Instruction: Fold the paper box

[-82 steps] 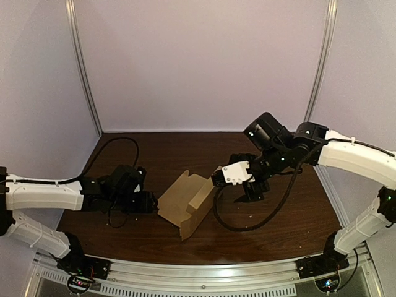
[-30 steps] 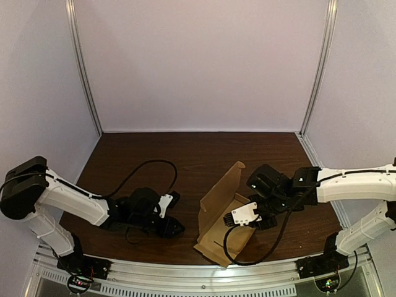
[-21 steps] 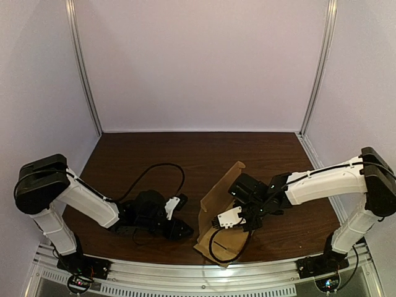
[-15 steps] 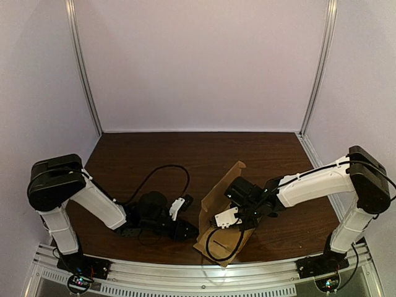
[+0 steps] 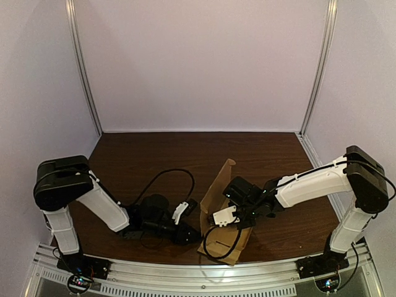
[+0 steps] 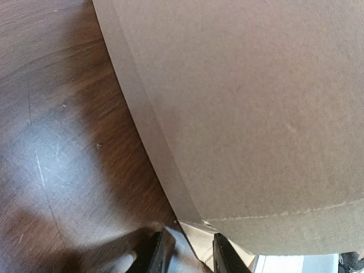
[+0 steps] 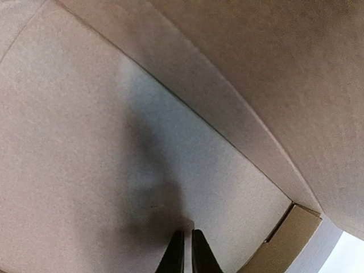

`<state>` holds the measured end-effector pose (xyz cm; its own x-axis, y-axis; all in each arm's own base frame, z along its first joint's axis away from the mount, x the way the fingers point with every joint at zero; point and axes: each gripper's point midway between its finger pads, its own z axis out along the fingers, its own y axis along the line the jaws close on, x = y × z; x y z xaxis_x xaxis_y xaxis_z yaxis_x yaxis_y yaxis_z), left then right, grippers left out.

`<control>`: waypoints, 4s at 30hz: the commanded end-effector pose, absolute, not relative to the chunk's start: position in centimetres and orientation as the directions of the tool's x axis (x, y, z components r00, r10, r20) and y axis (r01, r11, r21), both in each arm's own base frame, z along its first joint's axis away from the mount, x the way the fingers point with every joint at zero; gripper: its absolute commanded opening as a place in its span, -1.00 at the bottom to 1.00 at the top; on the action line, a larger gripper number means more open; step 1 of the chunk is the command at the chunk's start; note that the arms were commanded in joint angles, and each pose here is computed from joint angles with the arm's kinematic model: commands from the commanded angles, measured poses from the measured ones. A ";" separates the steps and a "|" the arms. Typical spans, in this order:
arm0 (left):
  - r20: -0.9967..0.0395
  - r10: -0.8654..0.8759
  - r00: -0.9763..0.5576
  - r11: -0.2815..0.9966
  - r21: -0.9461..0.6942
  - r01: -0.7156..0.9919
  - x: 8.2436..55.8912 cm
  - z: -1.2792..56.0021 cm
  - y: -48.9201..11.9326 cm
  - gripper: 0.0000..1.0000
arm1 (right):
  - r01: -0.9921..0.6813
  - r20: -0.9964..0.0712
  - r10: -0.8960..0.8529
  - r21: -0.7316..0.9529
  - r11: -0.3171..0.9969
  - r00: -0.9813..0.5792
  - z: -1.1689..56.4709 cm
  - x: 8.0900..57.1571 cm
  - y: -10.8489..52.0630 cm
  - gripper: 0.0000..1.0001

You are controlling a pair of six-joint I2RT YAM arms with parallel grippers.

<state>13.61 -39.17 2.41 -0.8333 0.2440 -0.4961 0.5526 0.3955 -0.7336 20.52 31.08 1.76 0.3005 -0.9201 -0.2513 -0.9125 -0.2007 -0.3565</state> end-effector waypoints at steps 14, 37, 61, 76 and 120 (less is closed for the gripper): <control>-0.541 0.287 -0.791 0.562 -0.574 0.596 15.7 1.0 -40.4 -0.39 | -0.951 -0.224 -0.941 -0.236 -0.201 0.254 -0.3 18.3 29.1 -0.86; -0.797 0.291 -0.529 0.791 -0.111 0.602 23.1 5.2 -35.2 -0.39 | -0.930 -0.414 -0.857 -0.323 -0.176 0.306 19.0 16.2 27.6 0.13; -0.652 0.051 -0.756 0.866 -0.349 0.359 18.6 8.2 -27.3 -0.21 | -0.935 -0.255 -0.925 -0.288 -0.207 0.283 18.9 26.0 29.2 -1.00; -0.623 -0.102 -0.775 0.838 -0.474 0.271 20.9 4.2 -31.6 -0.11 | -0.949 -0.419 -0.906 -0.263 0.173 -0.049 21.1 24.9 24.9 -1.00; -0.311 -0.356 -0.881 0.185 -0.948 0.260 22.3 10.4 -38.1 -0.03 | -0.921 -0.491 -0.868 -0.300 0.247 -0.074 22.9 23.6 23.3 -1.00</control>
<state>22.89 -38.59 6.16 -0.8945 -0.3213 -0.3109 0.2042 0.3249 -0.9234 22.90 23.75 22.44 -0.0650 -0.8717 -0.4858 -0.9434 0.2123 -0.2547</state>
